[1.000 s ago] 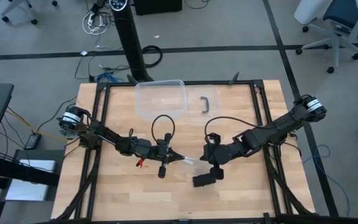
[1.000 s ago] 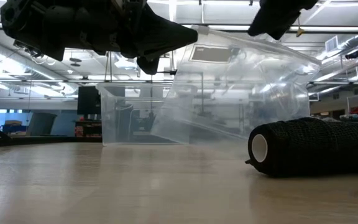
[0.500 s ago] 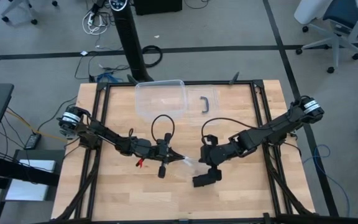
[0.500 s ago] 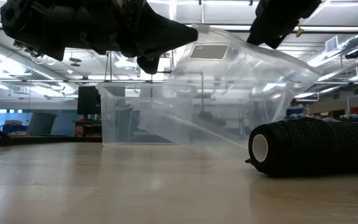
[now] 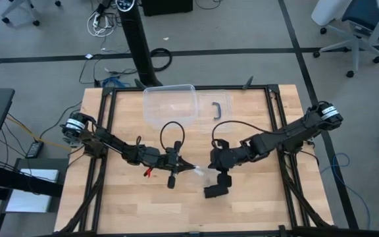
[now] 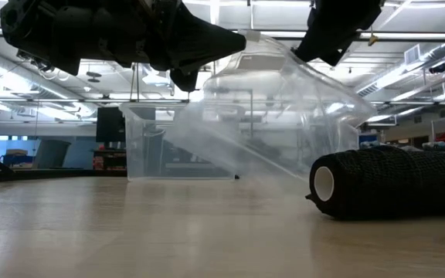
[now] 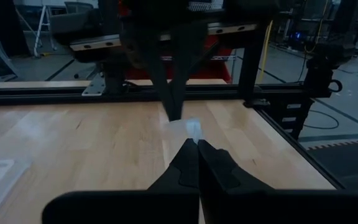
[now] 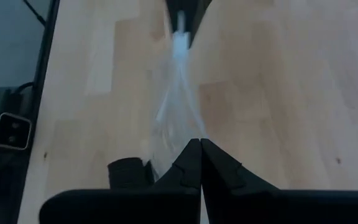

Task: Roll bandage
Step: Open the transparent zip bag

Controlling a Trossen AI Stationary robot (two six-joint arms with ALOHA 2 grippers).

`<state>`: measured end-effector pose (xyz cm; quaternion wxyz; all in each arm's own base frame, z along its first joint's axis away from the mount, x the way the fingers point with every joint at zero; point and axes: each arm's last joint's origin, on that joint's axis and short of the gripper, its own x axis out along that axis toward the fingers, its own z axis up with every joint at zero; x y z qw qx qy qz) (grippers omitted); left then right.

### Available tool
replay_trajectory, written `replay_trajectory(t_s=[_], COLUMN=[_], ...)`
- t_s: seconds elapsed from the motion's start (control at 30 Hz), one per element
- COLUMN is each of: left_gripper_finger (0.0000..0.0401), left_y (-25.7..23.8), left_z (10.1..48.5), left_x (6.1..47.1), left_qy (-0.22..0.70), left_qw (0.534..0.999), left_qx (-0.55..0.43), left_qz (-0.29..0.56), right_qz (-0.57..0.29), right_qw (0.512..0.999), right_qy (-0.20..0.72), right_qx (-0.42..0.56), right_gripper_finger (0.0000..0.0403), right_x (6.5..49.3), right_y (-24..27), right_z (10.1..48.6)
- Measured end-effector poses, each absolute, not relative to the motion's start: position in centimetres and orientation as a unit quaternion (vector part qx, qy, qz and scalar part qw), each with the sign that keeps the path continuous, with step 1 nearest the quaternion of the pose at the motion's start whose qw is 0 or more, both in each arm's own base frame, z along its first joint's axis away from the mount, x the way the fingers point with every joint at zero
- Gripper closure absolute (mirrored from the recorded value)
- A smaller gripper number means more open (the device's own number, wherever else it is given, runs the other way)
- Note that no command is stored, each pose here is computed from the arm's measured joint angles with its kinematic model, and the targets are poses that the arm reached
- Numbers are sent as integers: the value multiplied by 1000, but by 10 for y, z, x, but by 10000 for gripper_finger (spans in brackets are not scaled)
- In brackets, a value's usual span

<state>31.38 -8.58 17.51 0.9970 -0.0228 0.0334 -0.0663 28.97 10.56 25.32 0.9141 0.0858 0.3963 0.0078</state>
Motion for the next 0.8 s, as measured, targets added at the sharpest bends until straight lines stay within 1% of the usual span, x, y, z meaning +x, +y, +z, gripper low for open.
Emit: replay_trajectory(t_s=[0.13,0.37,0.57,0.8], left_gripper_finger=[401,401,401,401], left_y=[-86,-86,-86,-86], left_z=[175,175,175,175], left_x=[314,314,314,314], left_qy=[34,34,34,35], left_qw=[997,997,997,997], left_qx=[-23,-23,-23,-23], left_qz=[-66,-67,-67,-67], right_qz=[15,72,45,74], right_qw=[912,917,927,915], right_qy=[400,382,364,386], right_qx=[91,92,77,93], right_gripper_finger=[403,403,403,403], right_x=[291,296,298,305], right_y=[101,103,100,100], right_z=[253,257,259,248])
